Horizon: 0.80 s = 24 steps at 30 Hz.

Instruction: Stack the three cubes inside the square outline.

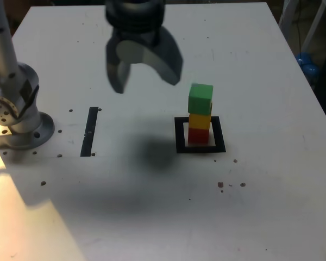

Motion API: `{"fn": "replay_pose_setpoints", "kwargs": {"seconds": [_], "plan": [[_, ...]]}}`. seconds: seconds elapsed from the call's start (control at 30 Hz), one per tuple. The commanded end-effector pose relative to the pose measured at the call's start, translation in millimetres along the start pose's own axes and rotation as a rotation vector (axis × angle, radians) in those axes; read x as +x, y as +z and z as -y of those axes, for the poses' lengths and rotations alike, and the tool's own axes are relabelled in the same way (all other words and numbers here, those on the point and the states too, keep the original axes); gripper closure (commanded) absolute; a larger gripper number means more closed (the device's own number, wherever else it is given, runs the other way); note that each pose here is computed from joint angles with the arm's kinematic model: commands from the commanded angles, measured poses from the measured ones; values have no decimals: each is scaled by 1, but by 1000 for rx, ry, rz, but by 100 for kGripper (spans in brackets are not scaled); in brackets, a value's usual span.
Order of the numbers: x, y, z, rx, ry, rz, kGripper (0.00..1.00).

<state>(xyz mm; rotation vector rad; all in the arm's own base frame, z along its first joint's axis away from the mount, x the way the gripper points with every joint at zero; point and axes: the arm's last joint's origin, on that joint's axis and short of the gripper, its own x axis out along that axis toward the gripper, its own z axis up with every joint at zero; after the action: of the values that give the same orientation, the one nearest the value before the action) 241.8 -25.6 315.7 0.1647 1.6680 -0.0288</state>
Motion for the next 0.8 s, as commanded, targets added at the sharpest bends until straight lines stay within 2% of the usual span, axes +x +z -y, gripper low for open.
{"fn": "replay_pose_setpoints", "kwargs": {"seconds": [0.0,0.2,0.4,0.77], "plan": [[10,-12,1,-5,-3,-22,1],[43,-44,4,-8,-13,-73,1],[70,-62,6,-8,-23,-106,1],[88,-72,9,-8,-43,-138,1]]}}
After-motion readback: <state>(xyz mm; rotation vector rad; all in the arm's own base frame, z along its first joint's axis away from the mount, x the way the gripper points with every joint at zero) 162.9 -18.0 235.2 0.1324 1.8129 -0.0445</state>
